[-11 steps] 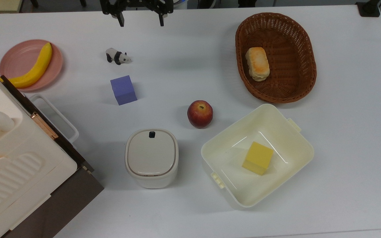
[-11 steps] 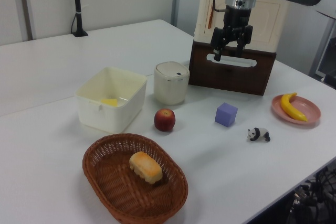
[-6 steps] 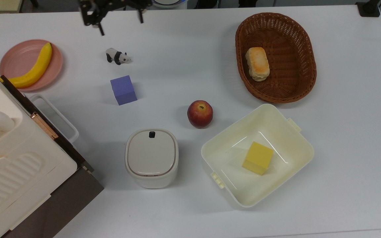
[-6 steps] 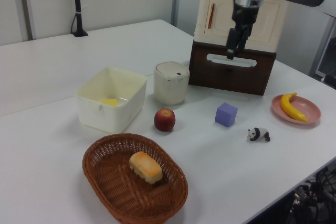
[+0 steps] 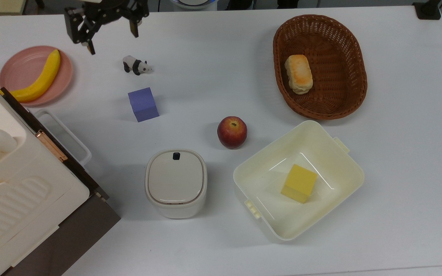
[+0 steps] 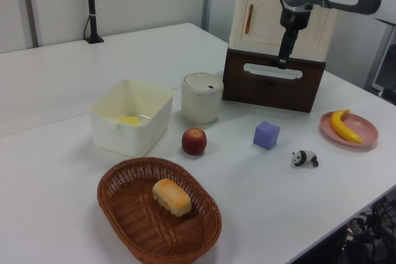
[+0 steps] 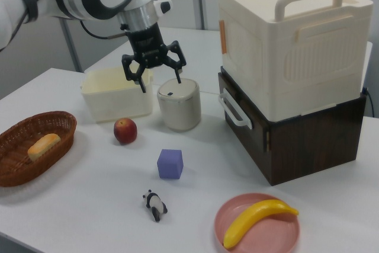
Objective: Slide open the drawer
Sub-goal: 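Move the gripper toward the drawer handle of the wooden unit, then lower the gripper and close it on the drawer handle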
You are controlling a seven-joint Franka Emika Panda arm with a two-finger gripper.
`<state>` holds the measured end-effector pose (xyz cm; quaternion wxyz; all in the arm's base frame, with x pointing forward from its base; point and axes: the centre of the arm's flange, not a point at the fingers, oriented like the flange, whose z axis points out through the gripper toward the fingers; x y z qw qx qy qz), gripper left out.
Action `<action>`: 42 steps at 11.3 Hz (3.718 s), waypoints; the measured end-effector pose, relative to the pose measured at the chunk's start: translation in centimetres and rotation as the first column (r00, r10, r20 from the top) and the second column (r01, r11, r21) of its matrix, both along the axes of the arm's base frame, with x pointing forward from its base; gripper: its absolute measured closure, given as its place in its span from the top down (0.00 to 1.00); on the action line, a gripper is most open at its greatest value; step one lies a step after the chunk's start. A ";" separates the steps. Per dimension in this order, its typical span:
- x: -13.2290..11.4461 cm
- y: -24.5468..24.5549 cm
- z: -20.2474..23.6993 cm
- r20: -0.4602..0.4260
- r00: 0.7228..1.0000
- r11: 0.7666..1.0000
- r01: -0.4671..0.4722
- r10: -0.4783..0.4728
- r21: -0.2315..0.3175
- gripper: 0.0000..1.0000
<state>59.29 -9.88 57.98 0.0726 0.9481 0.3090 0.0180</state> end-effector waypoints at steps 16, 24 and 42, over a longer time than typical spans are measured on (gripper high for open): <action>8.0 -6.0 -10.2 0.137 0.990 0.996 0.028 -0.017 -0.085 1.00; 9.5 -6.6 -12.7 0.157 0.988 0.994 0.030 -0.014 -0.102 1.00; 10.3 -6.8 -14.2 0.177 0.984 0.993 0.025 -0.005 -0.111 0.87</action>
